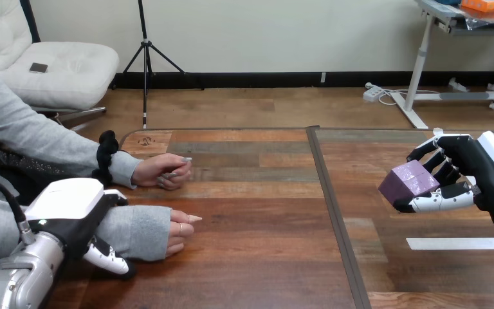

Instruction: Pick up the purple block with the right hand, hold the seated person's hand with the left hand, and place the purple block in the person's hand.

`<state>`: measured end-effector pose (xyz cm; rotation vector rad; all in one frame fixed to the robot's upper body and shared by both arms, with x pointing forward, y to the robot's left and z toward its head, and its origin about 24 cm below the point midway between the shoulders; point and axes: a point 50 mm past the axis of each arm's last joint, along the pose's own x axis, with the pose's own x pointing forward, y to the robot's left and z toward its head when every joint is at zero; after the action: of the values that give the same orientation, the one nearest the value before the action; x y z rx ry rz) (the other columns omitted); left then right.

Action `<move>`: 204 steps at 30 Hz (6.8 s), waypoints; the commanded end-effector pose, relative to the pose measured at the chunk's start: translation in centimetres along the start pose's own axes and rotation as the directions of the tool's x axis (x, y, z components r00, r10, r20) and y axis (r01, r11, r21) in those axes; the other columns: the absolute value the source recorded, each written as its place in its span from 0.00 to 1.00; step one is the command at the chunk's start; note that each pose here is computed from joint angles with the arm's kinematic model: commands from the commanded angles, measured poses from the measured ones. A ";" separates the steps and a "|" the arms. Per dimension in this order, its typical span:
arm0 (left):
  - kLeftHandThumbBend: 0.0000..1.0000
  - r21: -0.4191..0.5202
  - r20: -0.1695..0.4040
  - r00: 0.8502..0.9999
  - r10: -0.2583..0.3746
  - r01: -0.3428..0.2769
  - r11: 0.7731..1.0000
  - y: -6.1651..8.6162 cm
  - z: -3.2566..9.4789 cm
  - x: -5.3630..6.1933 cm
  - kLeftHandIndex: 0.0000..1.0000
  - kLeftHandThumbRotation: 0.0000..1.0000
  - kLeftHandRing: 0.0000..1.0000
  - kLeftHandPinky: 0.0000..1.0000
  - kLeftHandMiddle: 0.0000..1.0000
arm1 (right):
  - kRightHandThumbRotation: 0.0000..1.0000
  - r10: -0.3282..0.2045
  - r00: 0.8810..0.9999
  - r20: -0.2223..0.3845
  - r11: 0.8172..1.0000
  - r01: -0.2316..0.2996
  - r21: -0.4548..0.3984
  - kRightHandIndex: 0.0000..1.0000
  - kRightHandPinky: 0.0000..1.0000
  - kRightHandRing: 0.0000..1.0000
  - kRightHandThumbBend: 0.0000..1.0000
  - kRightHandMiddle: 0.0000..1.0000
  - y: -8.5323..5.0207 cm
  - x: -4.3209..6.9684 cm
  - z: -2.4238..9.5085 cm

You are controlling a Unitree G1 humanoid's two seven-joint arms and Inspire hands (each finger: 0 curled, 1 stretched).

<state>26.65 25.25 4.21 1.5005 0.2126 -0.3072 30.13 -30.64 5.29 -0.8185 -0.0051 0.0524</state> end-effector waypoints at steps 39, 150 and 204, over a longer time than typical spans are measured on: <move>0.93 -0.107 0.054 0.986 0.158 -0.152 0.983 2.4 1.4 0.4 0.60 0.01 0.56 0.47 0.60 | 0.00 -0.081 0.993 0.091 0.997 0.082 0.000 0.43 0.32 0.35 0.83 0.39 -2.1 1.3 2.1; 0.96 0.017 0.004 0.998 0.063 -0.063 0.998 2.1 1.6 0.3 0.62 0.01 0.57 0.47 0.62 | 0.00 -0.092 0.991 0.099 0.996 0.093 -0.011 0.43 0.32 0.35 0.84 0.39 -2.3 1.4 2.3; 0.81 -0.194 0.011 0.986 0.169 -0.164 0.967 1.8 1.7 0.4 0.37 0.00 0.27 0.19 0.36 | 0.00 -0.093 0.992 0.086 0.995 0.095 -0.015 0.43 0.33 0.36 0.83 0.40 -2.4 1.5 2.2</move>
<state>26.64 23.46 4.09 1.3191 0.1688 -0.2371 30.14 -30.69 5.27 -0.8213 -0.0033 0.0441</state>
